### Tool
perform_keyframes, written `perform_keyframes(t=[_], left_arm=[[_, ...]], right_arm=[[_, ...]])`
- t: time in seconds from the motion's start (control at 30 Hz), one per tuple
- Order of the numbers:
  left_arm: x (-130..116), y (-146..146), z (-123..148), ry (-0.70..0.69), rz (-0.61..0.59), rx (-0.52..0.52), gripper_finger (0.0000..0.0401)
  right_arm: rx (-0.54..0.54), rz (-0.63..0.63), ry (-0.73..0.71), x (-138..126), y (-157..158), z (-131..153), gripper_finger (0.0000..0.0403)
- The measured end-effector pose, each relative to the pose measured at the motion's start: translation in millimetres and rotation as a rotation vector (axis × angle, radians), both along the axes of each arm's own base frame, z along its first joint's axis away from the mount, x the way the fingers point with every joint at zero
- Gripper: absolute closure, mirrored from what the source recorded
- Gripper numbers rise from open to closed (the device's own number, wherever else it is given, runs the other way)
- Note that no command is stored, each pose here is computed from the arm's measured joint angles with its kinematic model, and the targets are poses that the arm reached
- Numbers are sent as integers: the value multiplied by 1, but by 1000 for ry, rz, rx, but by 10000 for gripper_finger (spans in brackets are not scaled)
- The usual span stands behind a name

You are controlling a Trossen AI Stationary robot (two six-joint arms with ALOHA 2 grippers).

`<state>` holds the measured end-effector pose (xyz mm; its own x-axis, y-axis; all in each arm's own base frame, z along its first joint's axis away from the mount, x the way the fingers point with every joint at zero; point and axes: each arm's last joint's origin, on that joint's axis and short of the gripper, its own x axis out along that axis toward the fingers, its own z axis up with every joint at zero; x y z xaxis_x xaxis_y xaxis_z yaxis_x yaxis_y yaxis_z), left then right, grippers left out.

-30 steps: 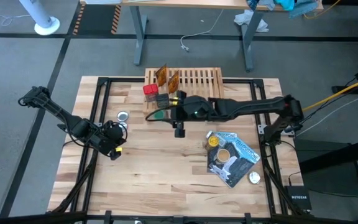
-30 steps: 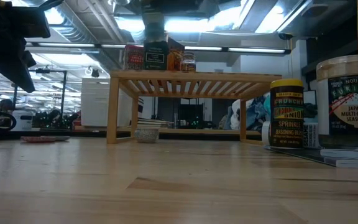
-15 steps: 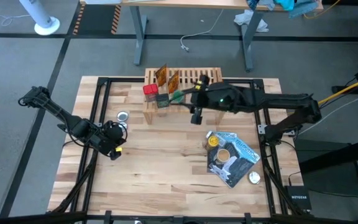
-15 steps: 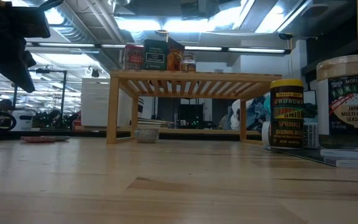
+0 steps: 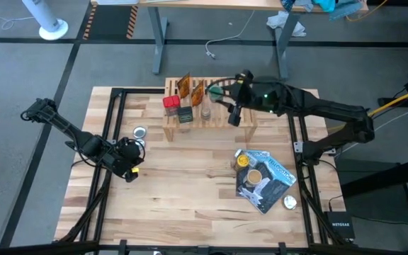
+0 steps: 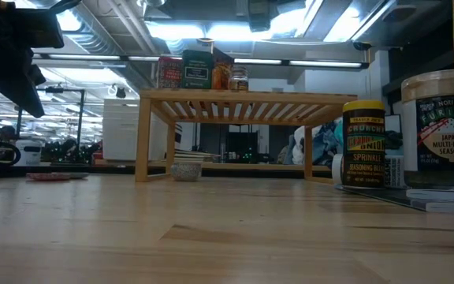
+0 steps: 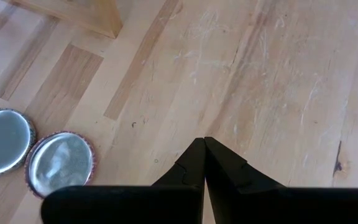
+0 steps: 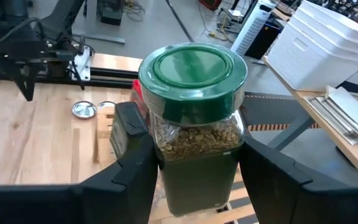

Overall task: Shelf spices
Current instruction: Put the green seasoning bottle on the shelf

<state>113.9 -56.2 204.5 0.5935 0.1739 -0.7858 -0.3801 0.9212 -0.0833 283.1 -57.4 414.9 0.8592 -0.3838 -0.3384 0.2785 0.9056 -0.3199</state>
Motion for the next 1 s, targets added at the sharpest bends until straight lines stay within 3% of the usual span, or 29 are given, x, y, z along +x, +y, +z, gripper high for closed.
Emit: perform_keyframes(t=[0.5,1.0], left_arm=[[0,0,0,0,0,0,400],[0,0,0,1,0,0,400]], right_arm=[[70,-11,-205,-31,-46,-81,194],[131,13,-232,-20,-86,-123,194]])
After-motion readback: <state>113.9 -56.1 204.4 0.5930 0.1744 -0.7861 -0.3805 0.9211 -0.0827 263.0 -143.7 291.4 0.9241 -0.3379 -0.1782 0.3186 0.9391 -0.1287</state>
